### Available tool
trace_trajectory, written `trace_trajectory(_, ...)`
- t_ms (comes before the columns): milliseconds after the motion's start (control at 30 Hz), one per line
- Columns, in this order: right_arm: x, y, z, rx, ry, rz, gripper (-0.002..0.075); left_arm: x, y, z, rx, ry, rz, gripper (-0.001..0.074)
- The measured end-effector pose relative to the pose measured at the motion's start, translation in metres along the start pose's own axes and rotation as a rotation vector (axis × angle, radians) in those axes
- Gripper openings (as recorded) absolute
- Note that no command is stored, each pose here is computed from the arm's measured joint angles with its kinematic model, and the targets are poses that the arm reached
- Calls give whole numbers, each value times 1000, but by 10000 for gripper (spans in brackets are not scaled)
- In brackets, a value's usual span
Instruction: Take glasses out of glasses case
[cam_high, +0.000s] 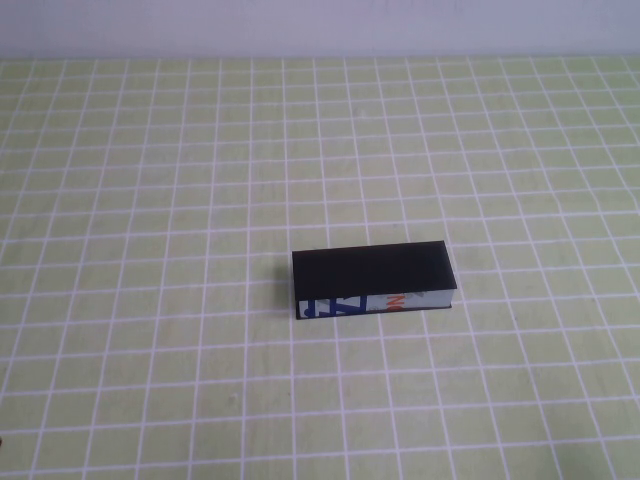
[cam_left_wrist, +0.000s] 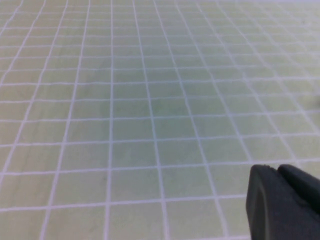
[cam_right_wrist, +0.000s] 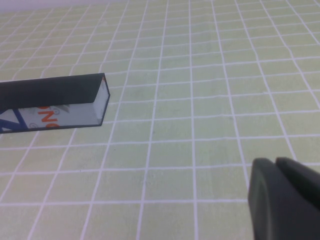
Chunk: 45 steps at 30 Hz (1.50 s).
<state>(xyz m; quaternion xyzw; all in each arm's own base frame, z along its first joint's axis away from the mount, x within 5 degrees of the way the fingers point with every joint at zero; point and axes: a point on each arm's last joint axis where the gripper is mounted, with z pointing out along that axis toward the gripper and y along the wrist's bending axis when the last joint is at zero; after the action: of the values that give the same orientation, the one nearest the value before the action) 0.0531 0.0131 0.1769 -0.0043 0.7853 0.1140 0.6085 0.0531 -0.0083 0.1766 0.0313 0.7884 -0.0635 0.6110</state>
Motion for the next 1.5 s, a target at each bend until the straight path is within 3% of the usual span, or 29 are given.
trace_trajectory(233,0,0,0,0,0,0,-18,-17,-5,-2,90,-181,-393,-4)
trace_trajectory(367,0,0,0,0,0,0,-18,-25,-2,-4,92,-276,-504,-4)
trace_trajectory(467,0,0,0,0,0,0,-18,-27,-7,-2,117,-163,-551,-4)
trace_trajectory(700,0,0,0,0,0,0,-18,-75,-26,12,177,283,-427,-4)
trace_trajectory(867,0,0,0,0,0,0,-18,-111,-34,51,230,528,-286,-4)
trace_trajectory(1100,0,0,0,0,0,0,-18,-138,-45,127,360,629,-207,-4)
trace_trajectory(1500,0,0,0,0,0,0,-18,-124,-99,270,555,709,-94,-4)
